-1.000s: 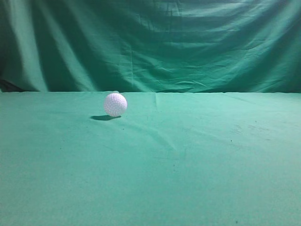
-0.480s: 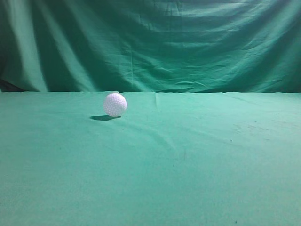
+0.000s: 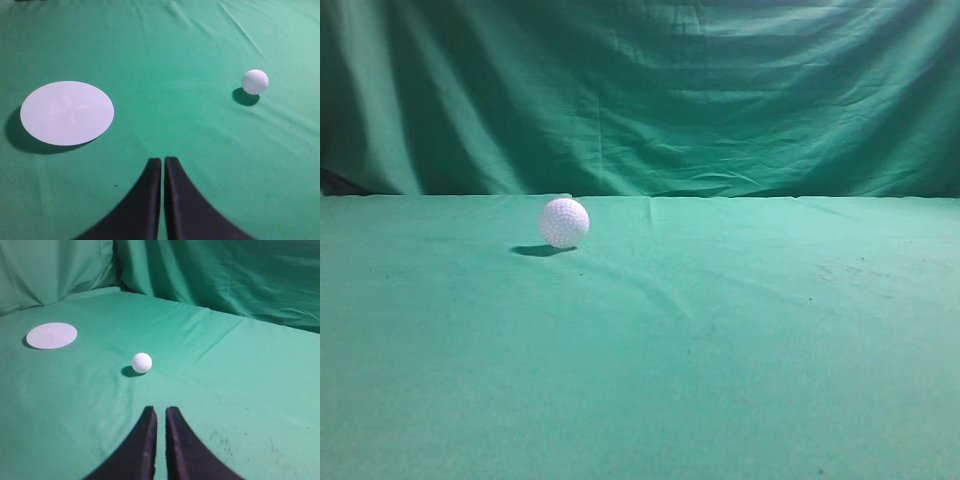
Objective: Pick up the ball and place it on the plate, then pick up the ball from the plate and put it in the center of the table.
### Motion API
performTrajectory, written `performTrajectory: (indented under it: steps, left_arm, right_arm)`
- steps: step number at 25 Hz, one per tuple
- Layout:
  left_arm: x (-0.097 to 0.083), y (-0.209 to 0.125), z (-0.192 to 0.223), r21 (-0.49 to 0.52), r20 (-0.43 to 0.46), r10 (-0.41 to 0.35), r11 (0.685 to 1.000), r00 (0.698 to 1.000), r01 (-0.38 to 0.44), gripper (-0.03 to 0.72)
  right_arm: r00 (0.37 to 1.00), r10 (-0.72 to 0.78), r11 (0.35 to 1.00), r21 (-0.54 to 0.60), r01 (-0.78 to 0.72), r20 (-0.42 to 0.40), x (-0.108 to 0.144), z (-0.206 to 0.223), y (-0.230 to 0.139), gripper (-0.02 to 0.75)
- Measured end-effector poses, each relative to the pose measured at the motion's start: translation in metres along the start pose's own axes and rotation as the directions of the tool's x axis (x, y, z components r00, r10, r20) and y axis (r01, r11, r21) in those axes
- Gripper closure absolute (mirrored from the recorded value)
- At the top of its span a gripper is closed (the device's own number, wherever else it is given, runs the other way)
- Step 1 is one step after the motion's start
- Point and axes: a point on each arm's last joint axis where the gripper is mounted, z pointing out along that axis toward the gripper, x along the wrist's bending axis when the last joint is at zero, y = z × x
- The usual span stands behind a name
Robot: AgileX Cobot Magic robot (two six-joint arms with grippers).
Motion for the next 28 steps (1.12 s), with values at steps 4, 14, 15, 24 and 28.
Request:
performTrajectory:
  steps: [4, 14, 15, 24, 28]
  left_arm:
    - [0.000, -0.001, 0.000, 0.002, 0.000, 0.000, 1.000, 1.000, 0.000, 0.688]
    - [0.000, -0.001, 0.000, 0.002, 0.000, 0.000, 1.000, 1.000, 0.000, 0.688]
    - [0.000, -0.001, 0.000, 0.002, 0.000, 0.000, 1.000, 1.000, 0.000, 0.688]
    - [0.000, -0.001, 0.000, 0.002, 0.000, 0.000, 1.000, 1.000, 0.000, 0.688]
    - [0.000, -0.001, 0.000, 0.002, 0.000, 0.000, 1.000, 1.000, 0.000, 0.688]
  right_arm:
    - [0.989, 0.056, 0.998, -0.012, -0.055, 0.140, -0.009, -0.004, -0.010, 0.661]
    - [0.880, 0.147, 0.989, -0.059, -0.135, 0.452, -0.023, -0.017, -0.037, 0.661]
    - [0.873, 0.150, 0.988, -0.039, -0.149, 0.465, -0.024, -0.017, -0.039, 0.661]
    - [0.853, 0.143, 0.975, 0.074, -0.207, 0.503, -0.024, -0.018, -0.051, 0.661]
    - [0.853, 0.143, 0.975, 0.077, -0.208, 0.502, -0.023, -0.018, -0.051, 0.661]
